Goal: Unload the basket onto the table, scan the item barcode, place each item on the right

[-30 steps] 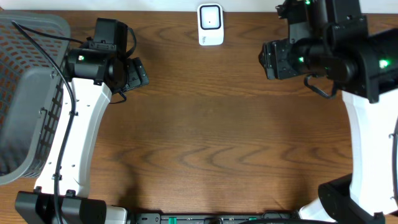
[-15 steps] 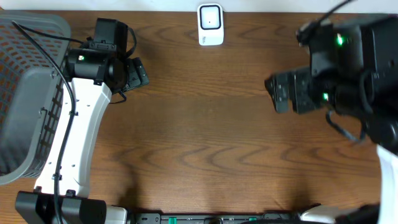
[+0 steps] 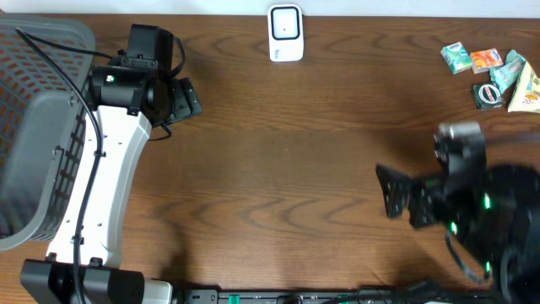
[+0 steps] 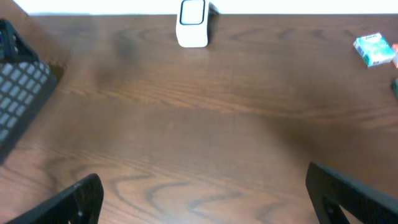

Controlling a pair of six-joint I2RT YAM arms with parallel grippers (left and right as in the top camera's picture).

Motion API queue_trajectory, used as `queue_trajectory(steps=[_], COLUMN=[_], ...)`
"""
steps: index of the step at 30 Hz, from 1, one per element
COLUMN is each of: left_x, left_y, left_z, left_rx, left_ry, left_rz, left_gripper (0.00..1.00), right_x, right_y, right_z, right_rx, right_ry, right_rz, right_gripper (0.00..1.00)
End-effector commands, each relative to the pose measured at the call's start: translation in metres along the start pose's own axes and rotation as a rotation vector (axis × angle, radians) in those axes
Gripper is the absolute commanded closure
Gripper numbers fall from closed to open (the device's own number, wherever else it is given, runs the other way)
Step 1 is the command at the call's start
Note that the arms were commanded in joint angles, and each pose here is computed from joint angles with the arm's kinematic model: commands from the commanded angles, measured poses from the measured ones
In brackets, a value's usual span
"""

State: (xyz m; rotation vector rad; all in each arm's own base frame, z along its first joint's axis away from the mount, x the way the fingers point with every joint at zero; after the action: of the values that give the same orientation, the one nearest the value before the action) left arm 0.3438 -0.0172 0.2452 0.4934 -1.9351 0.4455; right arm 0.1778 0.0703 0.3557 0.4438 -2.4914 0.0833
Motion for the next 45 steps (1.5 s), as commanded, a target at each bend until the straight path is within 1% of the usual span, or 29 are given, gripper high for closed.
queue_trajectory(steps=[1, 3, 4, 7, 12, 19, 25, 40, 45], left_x=[0.001, 0.001, 0.001, 0.001, 0.001, 0.001, 0.001, 0.001, 0.001], left_y=[0.001, 0.001, 0.001, 0.001, 0.001, 0.001, 0.001, 0.001, 0.001], left_z=[-0.002, -0.002, -0.002, -0.002, -0.002, -0.002, -0.002, -0.002, -0.002], left_rx=[0.014, 0.014, 0.014, 0.014, 0.014, 0.014, 0.014, 0.014, 0.014], left_ry=[-0.007, -0.007, -0.007, -0.007, -0.007, -0.007, -0.007, -0.007, -0.007], left_rz=[-0.007, -0.007, -0.007, -0.007, -0.007, -0.007, -0.007, -0.007, -0.007], left_gripper=[0.02, 0.02, 0.02, 0.02, 0.02, 0.02, 0.02, 0.02, 0.02], right_x=[-0.01, -0.017, -0.023, -0.032, -0.038, -0.04, -0.042, -0.043, -0.043], right_y=[-0.001, -0.002, -0.002, -0.003, -0.005, -0.004, -0.004, -0.004, -0.013], right_z=[0.034, 0.051, 0.065, 0.09, 0.116, 0.111, 0.104, 0.105, 0.106], right_rx=[-0.109, -0.139, -0.168, -0.197, -0.194, -0.194, -0.118, -0.117, -0.108], right_ry=[0.045, 0.088, 0.14, 0.243, 0.341, 0.317, 0.287, 0.291, 0.287], right_rz=[0.0, 0.007, 0.014, 0.024, 0.045, 0.041, 0.024, 0.025, 0.085], right_gripper=[0.01, 0.01, 0.01, 0.01, 0.01, 0.01, 0.01, 0.01, 0.01])
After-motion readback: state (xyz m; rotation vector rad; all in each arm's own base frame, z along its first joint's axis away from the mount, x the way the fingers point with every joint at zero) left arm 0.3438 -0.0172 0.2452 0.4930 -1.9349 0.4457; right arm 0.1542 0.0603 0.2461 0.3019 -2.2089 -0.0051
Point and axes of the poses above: each gripper's point midway between its finger pads, its own x axis back along the fingers, its own y axis along the line the jaws close on, z = x × y, the point moved 3 cm from there along x, back along the fingers, and after that the axes turned 10 degrees about x, right-handed, at the moved point
